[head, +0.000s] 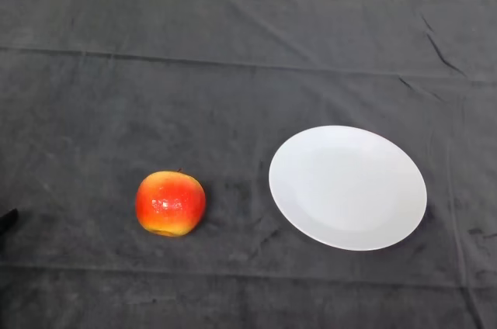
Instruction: Move the apple to the plate
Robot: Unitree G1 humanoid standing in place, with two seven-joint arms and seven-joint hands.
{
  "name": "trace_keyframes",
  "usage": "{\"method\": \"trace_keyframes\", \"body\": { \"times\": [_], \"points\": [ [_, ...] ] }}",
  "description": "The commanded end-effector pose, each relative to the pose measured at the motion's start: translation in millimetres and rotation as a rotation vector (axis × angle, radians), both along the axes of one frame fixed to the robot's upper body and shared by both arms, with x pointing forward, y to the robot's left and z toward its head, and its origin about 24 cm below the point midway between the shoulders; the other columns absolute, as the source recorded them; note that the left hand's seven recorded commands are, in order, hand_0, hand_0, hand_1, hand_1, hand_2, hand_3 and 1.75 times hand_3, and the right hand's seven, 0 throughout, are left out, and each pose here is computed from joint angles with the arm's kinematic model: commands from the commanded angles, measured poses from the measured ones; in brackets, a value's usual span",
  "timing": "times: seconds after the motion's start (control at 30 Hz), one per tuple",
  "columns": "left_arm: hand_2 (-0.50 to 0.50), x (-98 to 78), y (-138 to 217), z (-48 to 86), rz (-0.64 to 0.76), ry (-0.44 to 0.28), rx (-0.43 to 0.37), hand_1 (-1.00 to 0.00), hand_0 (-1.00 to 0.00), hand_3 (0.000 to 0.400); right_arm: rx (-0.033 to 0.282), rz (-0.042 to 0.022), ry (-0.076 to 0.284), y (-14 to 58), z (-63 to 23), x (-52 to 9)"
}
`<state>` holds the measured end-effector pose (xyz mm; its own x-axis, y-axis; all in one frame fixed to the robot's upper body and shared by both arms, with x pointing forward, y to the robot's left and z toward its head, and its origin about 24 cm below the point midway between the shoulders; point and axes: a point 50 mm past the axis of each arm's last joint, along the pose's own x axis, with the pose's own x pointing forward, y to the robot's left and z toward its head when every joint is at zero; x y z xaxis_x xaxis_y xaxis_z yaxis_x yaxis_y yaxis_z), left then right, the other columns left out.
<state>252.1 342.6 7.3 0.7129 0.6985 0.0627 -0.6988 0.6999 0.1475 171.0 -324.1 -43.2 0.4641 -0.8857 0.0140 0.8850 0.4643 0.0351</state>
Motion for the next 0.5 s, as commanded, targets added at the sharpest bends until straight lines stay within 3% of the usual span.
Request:
{"method": "trace_keyframes", "body": {
  "times": [0.03,0.5],
  "points": [
    [0.0,8.6,-6.7,2.1,-0.014,-0.016,-0.005,0.0,0.0,0.0,0.192,0.0262,0.146,47.5,-42.2,-27.7],
    [0.0,9.1,-7.2,2.8,-0.018,-0.019,0.001,0.0,0.0,0.0,0.192,0.0262,0.146,47.5,-42.2,-27.7]
  ]
}}
